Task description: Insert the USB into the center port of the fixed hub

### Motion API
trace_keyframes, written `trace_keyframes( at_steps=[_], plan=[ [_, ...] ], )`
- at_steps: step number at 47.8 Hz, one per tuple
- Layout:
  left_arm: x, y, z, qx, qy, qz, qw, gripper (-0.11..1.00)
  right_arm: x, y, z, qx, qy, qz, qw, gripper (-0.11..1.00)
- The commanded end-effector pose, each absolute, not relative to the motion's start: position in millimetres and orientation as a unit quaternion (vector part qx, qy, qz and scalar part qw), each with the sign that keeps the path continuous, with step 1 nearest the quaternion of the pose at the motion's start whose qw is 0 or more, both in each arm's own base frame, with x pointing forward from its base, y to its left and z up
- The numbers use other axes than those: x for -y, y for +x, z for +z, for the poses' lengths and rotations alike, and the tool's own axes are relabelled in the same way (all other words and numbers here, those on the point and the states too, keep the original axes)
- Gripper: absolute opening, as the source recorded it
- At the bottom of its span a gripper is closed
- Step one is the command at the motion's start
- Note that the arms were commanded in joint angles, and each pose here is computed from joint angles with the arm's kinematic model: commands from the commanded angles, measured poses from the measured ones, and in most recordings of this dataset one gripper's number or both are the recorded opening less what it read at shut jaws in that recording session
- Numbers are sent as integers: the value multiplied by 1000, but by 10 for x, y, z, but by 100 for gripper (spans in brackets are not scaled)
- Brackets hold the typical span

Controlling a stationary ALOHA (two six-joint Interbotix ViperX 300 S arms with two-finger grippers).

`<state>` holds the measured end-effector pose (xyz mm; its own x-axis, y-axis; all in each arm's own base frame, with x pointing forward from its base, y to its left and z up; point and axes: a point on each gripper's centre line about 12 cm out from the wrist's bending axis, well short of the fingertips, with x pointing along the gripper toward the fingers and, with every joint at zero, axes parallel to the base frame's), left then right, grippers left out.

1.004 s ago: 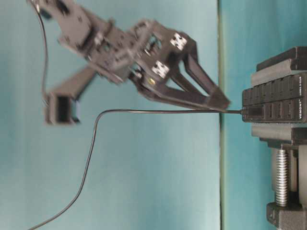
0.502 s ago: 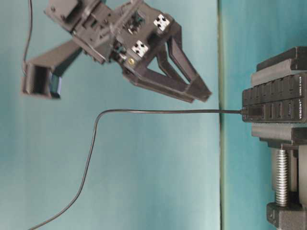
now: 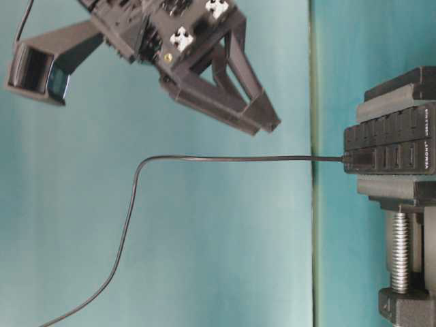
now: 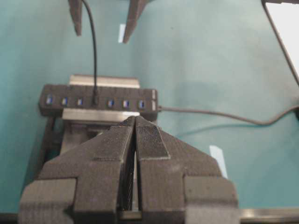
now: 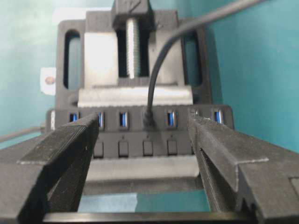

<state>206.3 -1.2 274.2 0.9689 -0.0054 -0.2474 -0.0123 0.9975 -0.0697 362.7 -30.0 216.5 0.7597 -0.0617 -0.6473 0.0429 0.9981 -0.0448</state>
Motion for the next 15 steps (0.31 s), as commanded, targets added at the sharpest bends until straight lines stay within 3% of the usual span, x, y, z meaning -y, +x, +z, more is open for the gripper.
trace_keyframes(
  at_steps=[1, 15],
  plan=[
    [15, 2084, 2802, -116, -35, 1, 993, 0, 281, 3606, 2280, -322, -10, -29, 946, 80],
    [15, 2085, 2808, -116, -35, 1, 993, 0, 246, 3572, 2283, -290, -13, -26, 957, 80]
  ],
)
